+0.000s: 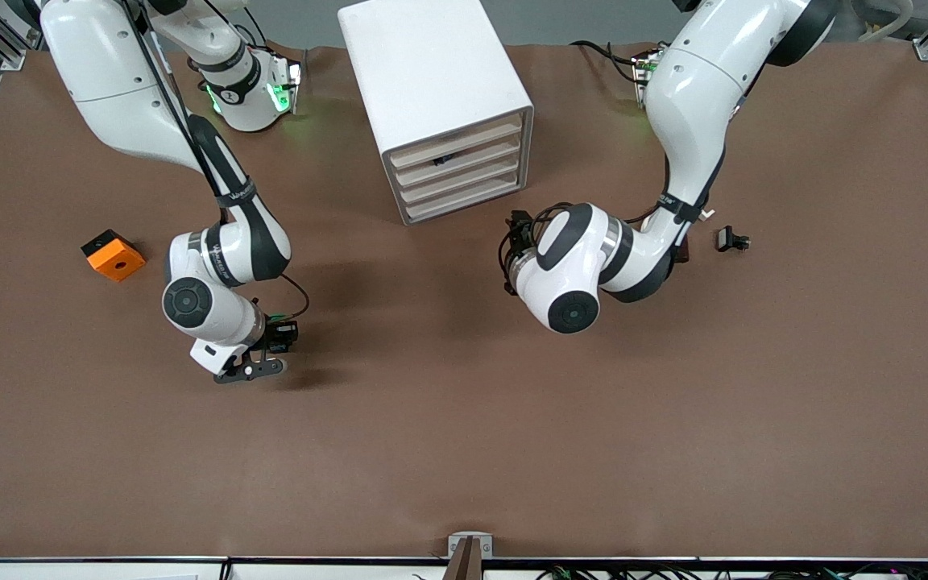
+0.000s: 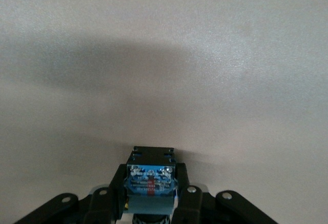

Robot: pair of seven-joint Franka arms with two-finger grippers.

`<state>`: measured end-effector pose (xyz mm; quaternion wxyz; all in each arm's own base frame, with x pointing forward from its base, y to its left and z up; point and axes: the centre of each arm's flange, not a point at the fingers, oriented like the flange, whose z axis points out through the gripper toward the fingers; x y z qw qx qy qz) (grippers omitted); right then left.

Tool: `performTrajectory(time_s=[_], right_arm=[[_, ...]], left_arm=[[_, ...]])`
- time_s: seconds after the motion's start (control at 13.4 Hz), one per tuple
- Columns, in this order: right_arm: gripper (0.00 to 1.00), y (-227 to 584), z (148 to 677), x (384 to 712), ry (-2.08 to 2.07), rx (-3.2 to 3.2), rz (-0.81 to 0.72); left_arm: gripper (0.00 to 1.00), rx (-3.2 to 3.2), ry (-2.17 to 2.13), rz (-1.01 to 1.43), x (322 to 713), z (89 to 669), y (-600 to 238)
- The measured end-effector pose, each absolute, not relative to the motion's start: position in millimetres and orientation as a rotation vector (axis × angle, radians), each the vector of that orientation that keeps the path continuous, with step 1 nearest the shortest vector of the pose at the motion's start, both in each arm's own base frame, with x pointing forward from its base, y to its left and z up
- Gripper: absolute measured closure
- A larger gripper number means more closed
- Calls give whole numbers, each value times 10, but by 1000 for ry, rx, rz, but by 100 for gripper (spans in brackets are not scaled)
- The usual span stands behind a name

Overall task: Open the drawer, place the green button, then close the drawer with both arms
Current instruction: 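Grasp the button with the right gripper while the left gripper hooks the drawer, then pull the top drawer open with the left gripper while the right gripper lifts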

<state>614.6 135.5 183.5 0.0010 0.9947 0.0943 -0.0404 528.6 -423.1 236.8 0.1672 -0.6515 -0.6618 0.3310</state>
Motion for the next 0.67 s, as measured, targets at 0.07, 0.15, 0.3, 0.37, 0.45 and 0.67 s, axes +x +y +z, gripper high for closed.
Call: performTrajectory(time_s=[0.07,0.15,0.3,0.37,0.45,0.67], right_arm=[[59,1356,1837,6148,296,3123,-126],[59,1357,1845,6156,296,3124,-122],[59,1369,1924,6208,296,3126,-95],[59,1376,2011,6242,297,3128,-78],[59,1381,2121,6265,297,3128,-79],[59,1465,2611,6287,225,3124,-142]], left_arm=[[0,-1818,-1892,970,5250,2329,-4277],[0,-1772,-1904,1001,5216,2277,-4318],[0,-1686,-1919,1055,5163,2150,-4370],[0,-1660,-1918,1076,5137,2086,-4392],[0,-1640,-1913,1090,5104,2026,-4417],[0,-1575,-1897,1083,4943,1849,-4543]])
